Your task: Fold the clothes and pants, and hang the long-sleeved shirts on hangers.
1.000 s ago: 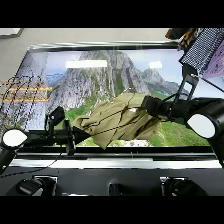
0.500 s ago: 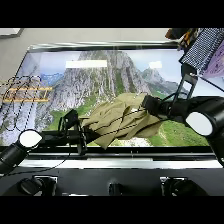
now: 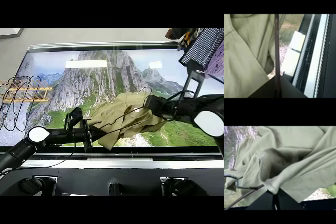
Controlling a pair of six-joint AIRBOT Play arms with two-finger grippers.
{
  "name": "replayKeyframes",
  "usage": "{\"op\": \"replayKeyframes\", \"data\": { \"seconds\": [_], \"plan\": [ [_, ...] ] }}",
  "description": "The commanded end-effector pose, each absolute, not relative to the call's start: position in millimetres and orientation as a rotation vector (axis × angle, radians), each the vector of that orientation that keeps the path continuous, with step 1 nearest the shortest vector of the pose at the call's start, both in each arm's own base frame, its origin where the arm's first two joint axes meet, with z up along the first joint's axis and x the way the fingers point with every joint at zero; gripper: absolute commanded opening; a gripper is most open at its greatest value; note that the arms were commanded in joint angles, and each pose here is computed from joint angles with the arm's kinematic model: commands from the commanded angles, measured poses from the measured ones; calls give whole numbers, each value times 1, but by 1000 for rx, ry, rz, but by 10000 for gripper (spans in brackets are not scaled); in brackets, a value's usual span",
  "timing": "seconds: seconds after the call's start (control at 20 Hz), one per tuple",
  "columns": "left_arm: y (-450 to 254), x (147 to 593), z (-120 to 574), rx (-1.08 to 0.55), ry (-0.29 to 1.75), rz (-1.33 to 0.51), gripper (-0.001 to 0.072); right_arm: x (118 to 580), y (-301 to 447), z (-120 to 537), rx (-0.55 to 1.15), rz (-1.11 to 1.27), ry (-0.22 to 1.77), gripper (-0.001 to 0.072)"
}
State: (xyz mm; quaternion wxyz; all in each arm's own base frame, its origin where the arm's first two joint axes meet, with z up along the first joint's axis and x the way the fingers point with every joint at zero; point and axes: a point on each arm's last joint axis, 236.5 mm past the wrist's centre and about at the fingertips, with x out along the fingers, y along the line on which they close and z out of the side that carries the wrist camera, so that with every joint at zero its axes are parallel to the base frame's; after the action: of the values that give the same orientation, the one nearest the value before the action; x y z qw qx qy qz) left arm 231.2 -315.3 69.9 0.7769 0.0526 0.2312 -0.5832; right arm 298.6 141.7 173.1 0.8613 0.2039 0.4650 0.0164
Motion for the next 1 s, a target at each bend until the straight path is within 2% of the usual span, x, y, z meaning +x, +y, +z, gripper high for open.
{"op": "replayKeyframes", "data": {
  "seconds": [0.0, 0.5, 0.55, 0.65, 0.7, 0.8, 0.9, 0.95],
  "plan": [
    [-319, 233, 73, 87, 486, -1266, 15, 301, 154, 166, 413, 76, 1006, 26],
    [-319, 234, 69, 85, 498, -1264, 15, 298, 179, 174, 431, 199, 1002, 27],
    [-319, 234, 68, 85, 500, -1264, 15, 296, 178, 173, 424, 197, 1012, 49],
    [-319, 235, 68, 85, 501, -1263, 15, 290, 175, 171, 399, 198, 1028, 203],
    [-319, 234, 68, 85, 500, -1264, 15, 288, 173, 172, 391, 200, 1030, 248],
    [-319, 235, 68, 85, 500, -1263, 15, 284, 168, 176, 383, 194, 1022, 306],
    [-319, 236, 68, 86, 500, -1259, 15, 280, 164, 182, 383, 195, 1004, 416],
    [-319, 236, 68, 86, 499, -1258, 16, 279, 162, 186, 385, 197, 992, 438]
  ]
}}
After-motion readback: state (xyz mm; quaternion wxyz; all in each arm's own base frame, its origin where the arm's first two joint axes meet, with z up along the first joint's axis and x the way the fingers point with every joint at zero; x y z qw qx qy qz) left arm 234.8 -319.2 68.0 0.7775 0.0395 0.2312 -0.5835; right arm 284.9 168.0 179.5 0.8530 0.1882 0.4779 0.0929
